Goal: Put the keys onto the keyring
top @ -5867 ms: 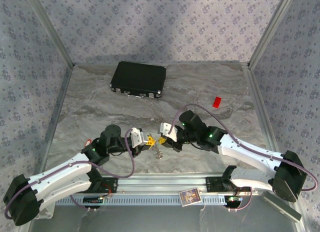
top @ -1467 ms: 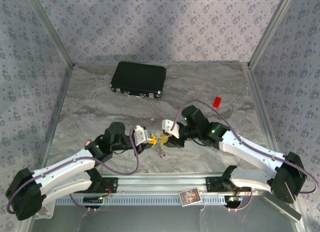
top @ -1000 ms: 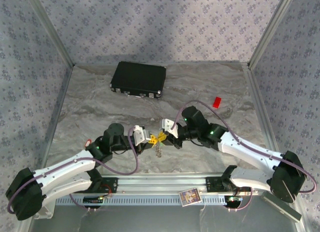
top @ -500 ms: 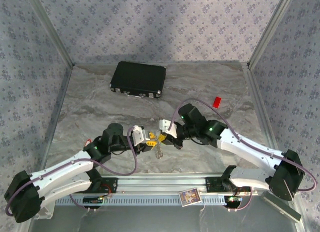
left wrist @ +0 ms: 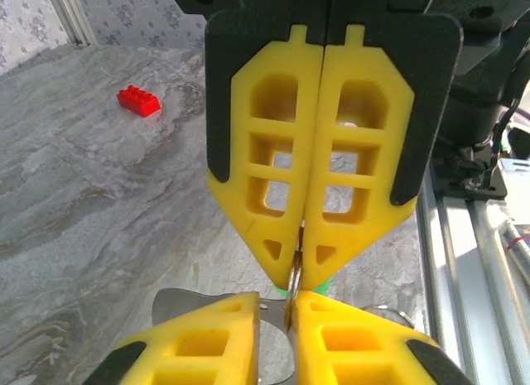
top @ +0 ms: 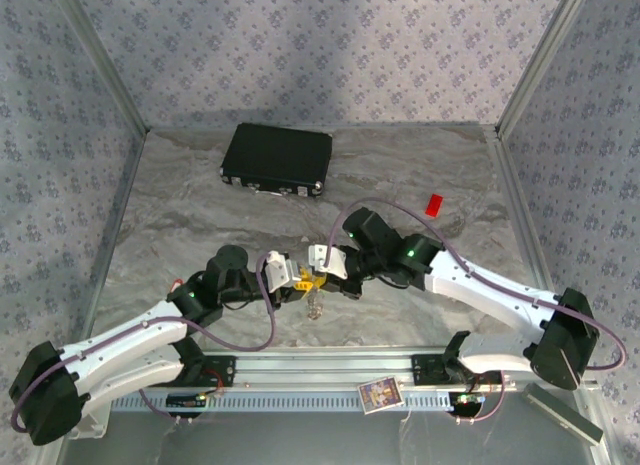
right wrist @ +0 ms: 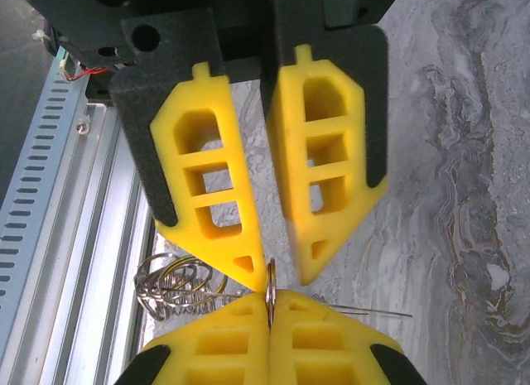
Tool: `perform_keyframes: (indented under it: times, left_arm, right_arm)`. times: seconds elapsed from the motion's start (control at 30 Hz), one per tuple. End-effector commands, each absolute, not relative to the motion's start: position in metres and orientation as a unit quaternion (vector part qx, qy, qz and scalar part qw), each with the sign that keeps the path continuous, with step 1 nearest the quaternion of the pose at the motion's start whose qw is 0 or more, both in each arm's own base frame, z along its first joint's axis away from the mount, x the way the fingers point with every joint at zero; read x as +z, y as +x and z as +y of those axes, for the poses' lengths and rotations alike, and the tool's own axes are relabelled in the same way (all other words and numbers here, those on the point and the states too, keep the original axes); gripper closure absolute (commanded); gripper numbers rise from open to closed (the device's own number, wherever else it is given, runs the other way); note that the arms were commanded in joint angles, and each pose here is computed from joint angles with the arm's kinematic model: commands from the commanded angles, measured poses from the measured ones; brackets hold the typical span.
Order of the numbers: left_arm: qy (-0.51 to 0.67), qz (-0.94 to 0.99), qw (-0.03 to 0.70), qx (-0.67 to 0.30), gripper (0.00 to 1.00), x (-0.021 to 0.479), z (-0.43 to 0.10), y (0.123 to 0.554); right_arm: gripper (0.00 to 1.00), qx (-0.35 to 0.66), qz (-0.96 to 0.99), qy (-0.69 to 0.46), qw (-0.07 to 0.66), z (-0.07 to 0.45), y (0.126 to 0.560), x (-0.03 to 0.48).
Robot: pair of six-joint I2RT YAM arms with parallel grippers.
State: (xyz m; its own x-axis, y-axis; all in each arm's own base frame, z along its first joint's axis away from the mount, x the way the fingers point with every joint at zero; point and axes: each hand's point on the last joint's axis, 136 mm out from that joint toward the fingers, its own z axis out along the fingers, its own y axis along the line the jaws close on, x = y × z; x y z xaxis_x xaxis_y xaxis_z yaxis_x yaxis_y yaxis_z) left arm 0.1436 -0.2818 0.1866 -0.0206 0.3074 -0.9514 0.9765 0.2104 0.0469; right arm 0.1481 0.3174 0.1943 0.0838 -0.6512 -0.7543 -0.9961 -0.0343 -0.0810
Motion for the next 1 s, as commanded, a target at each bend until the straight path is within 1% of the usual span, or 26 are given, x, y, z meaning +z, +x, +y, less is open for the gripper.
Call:
perform_keyframes:
  times: [0.0,0.03,0.07,0.13,0.17,0.33,0.43,0.6,0.77,0.97]
  left_arm:
    - [0.527,0.599,0.481,-0.364,0.92,0.203,-0.287,0.141]
    - [0.527,0.599,0.481,-0.364,0.96,0.203,-0.287,0.142]
    - [0.528,0.597,0.481,-0.365,1.0,0.203,-0.288,0.141]
    - [0.527,0.596,0.483,-0.366,1.0,0.204,-0.287,0.141]
    - [0.526,0.595,0.484,-0.367,1.0,0.204,-0.287,0.141]
    - [0.511,0.584,0.499,-0.385,1.0,0.208,-0.289,0.14]
    - [0.503,0.58,0.507,-0.392,1.0,0.209,-0.289,0.14]
    - [0.5,0.579,0.508,-0.396,1.0,0.207,-0.288,0.139]
    - [0.494,0.576,0.513,-0.401,1.0,0.208,-0.287,0.138]
    - [0.492,0.57,0.519,-0.405,1.0,0.21,-0.286,0.136]
  right_arm:
    - [1.0,0.28,0.602,-0.673,0.325,0.322,0.144,0.208]
    - [0.99,0.281,0.602,-0.672,0.328,0.322,0.145,0.208]
    - [0.94,0.281,0.603,-0.669,0.329,0.322,0.145,0.208]
    - [0.8,0.286,0.607,-0.662,0.335,0.319,0.146,0.207]
    - [0.75,0.29,0.609,-0.655,0.34,0.318,0.147,0.207]
    - [0.68,0.323,0.622,-0.615,0.36,0.313,0.151,0.204]
    - [0.66,0.333,0.628,-0.601,0.366,0.313,0.153,0.2]
    - [0.68,0.338,0.636,-0.588,0.368,0.312,0.155,0.195]
    - [0.74,0.345,0.635,-0.582,0.371,0.312,0.154,0.195]
    - [0.92,0.35,0.631,-0.585,0.371,0.314,0.154,0.197]
